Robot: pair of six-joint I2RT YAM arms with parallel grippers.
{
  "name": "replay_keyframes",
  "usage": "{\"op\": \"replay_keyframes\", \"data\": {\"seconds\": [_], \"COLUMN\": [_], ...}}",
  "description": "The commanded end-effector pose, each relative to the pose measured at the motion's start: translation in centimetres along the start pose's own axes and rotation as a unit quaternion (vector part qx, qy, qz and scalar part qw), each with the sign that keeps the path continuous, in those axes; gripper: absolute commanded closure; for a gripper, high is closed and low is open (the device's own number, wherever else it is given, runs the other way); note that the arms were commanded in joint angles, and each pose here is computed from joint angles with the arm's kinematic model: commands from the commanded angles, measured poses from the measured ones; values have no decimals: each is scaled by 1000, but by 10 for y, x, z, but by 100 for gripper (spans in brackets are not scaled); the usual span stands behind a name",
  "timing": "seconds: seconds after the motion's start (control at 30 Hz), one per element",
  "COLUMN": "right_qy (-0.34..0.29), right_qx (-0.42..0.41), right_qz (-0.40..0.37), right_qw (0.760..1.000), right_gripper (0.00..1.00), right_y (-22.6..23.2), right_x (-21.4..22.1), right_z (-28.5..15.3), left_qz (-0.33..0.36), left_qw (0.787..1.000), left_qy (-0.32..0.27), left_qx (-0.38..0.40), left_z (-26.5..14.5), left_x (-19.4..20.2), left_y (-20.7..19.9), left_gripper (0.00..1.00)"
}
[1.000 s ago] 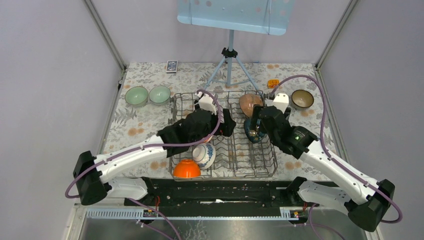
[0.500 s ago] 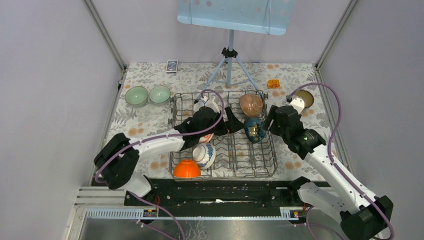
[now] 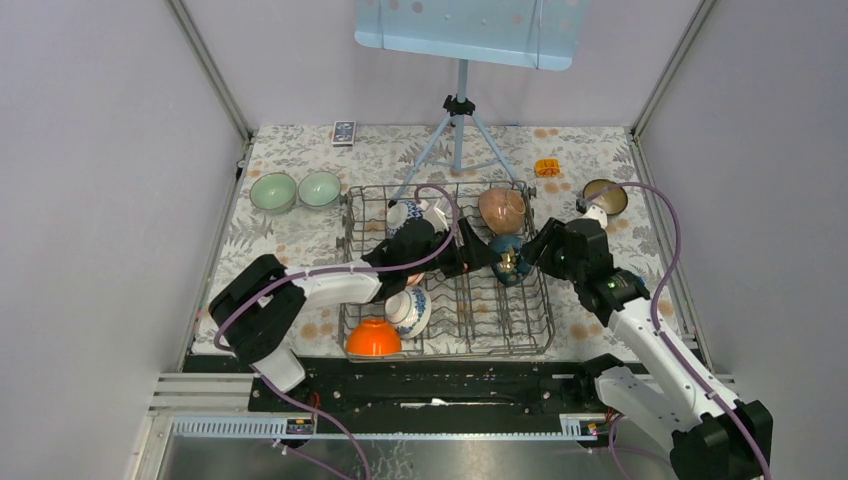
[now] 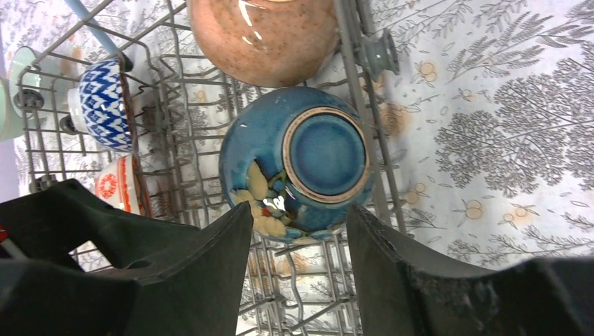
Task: Unload the bowls from the dish rack
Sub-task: Pick up the bowl from the dish rack.
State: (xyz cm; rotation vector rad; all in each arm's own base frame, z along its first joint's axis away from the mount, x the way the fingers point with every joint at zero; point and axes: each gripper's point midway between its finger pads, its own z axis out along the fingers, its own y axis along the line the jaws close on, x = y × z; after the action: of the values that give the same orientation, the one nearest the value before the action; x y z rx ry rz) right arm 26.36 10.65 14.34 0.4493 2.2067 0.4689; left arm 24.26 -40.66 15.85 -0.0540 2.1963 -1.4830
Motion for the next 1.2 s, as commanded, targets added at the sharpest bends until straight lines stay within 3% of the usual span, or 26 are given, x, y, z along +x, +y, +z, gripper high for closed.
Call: {"op": "replay_keyframes", "data": {"seconds": [0.0, 0.7, 1.17], "right_qy": [-14, 25, 34], "right_qx": [-39, -59, -67], "right_qz": [19, 59, 73], "right_qw": [999, 996, 994], "right_gripper": [41, 49, 51], "right_y": [20, 20, 20], "right_x": [-13, -8, -4], "right_z": [6, 27, 28], "left_qz": [8, 20, 23], "left_qw": [1000, 999, 997], "left_qy": [-3, 2, -4], "left_qx": [23, 25, 74], "left_z": [8, 30, 38], "left_x": [-5, -6, -7], "left_y": [-12, -4, -14], "left_gripper": [17, 30, 48]}}
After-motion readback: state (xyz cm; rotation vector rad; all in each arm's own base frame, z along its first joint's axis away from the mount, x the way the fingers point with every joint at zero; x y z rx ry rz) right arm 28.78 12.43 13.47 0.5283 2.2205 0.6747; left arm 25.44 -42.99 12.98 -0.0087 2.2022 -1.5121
